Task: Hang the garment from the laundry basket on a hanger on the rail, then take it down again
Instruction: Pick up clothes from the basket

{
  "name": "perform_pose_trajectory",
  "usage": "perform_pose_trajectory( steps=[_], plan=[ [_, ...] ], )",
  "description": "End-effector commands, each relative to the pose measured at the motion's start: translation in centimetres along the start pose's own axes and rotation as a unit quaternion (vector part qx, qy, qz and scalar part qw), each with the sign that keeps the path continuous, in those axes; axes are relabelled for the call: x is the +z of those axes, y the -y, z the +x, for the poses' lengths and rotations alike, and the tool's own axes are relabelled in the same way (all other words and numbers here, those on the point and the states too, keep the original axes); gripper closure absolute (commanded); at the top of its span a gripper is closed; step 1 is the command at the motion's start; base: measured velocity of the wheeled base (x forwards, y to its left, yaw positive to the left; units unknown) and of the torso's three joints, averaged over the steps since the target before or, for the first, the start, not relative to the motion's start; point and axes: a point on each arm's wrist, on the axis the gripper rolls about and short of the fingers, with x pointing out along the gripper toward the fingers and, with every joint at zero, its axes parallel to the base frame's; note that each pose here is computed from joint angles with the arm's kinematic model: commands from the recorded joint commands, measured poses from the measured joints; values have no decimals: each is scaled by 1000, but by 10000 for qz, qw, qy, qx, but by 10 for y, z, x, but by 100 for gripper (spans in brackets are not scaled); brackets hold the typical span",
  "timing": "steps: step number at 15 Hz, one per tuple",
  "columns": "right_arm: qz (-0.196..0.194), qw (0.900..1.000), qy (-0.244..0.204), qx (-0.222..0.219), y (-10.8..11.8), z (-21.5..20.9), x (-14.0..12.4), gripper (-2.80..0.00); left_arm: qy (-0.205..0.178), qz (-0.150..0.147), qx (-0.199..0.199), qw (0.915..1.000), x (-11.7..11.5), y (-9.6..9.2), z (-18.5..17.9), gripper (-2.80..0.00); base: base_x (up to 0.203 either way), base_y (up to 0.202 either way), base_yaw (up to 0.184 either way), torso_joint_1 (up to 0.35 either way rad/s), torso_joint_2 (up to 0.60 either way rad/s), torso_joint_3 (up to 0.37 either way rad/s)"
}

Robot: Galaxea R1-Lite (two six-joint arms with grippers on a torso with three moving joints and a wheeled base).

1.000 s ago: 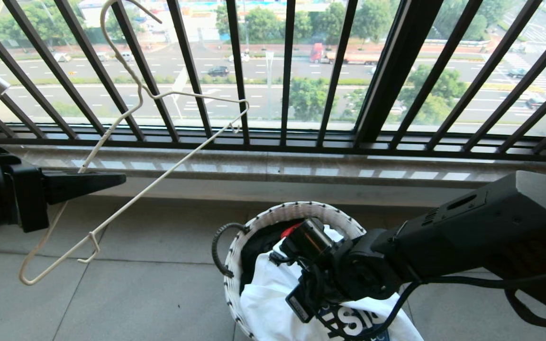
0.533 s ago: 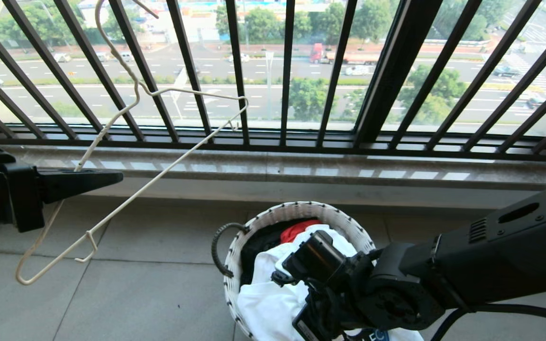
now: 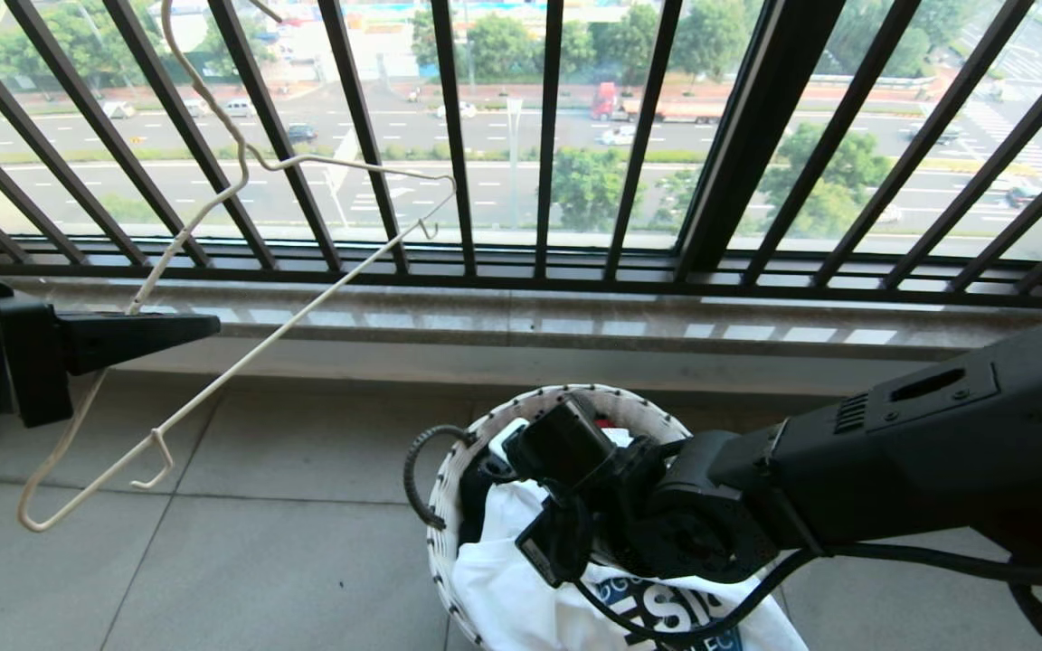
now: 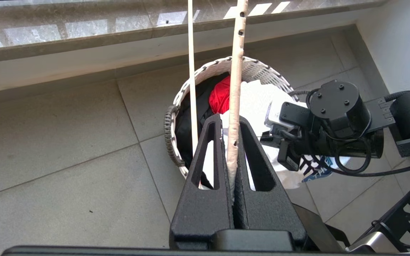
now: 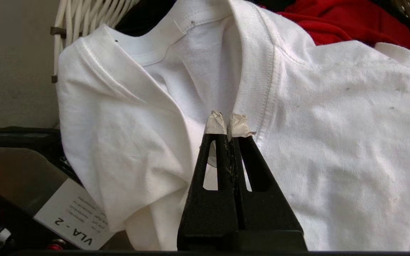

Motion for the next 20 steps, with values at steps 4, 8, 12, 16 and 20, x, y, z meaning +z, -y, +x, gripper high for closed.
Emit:
perform_pose_trajectory(
  steps=[4, 8, 12, 16, 20],
  plan=[
    [-579, 9939, 343, -872, -9, 36, 3, -280, 10, -8, 27, 10000, 1, -1, -1, 0, 0, 0, 0, 0, 0, 0],
    [-789, 9895, 419, -1132, -13, 40, 3, -280, 30, -7, 68, 10000, 1, -2, -2, 0, 0, 0, 0, 0, 0, 0],
    [-870, 9869, 333, -1319, -15, 44, 0, -280, 38, -2, 73, 10000, 2, -2, -2, 0, 0, 0, 0, 0, 0, 0],
    [-967, 9817, 448, -1580, -7, 39, 6, -280, 47, 7, 57, 10000, 2, -1, -2, 0, 0, 0, 0, 0, 0, 0],
    [-1067, 9783, 315, -1750, 5, 48, 3, -280, 54, 12, 57, 10000, 2, -1, -3, 0, 0, 0, 0, 0, 0, 0]
  ],
)
